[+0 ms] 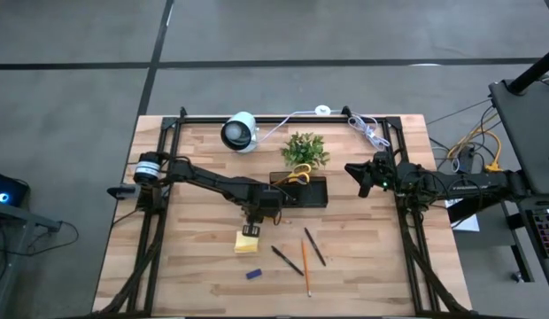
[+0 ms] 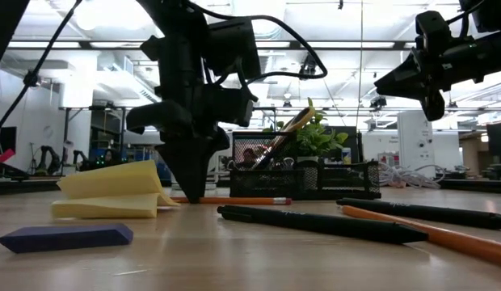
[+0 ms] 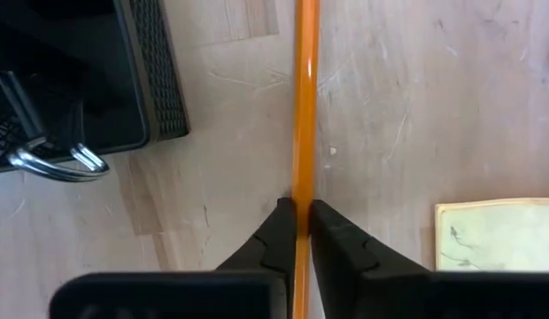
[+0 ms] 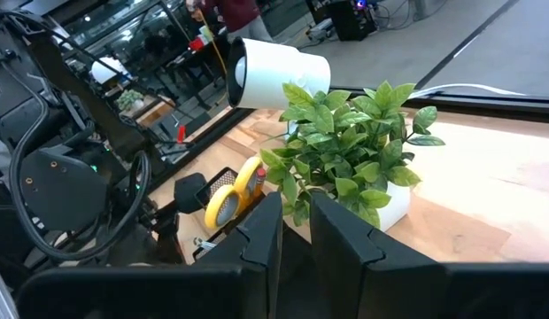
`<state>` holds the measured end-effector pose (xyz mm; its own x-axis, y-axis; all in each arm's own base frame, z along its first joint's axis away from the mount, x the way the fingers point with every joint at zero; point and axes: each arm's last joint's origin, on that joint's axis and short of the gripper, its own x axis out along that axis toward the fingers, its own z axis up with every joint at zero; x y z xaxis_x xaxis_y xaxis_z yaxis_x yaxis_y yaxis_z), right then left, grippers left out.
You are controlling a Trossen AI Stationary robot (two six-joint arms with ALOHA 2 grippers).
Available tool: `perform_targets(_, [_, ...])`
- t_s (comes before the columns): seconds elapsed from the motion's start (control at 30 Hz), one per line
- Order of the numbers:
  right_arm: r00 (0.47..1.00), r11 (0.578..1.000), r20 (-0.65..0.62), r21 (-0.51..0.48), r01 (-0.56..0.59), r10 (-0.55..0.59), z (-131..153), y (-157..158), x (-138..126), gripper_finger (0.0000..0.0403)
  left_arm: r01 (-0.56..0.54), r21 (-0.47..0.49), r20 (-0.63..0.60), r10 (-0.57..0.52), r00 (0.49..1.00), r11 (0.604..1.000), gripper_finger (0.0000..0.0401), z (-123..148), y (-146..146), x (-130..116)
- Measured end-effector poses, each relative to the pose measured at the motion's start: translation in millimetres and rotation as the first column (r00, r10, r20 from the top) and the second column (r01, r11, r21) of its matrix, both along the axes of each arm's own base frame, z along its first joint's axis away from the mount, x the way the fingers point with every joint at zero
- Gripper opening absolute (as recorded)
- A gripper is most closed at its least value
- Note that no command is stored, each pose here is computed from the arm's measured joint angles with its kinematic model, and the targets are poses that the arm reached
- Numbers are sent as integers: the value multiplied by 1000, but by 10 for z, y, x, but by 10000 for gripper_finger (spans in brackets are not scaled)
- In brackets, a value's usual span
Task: Pick and place office supplies into organizer
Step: Put the top orange pencil into the black desk organizer
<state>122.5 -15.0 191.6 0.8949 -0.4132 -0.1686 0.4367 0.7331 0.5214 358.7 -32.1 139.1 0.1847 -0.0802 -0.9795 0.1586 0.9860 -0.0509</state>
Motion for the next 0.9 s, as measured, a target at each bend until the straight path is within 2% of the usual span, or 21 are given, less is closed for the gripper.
perform_targets(0.4, [1000,1000,0,0,0,0,0,0,0,52,3,-3,4,-3,1000,1000,4,23,-1,-4])
perform_targets(0.9, [1000,1000,1,0,-1,1,1,0,-1,52,59,-5,67,-59,996,998,4,264,-3,-67])
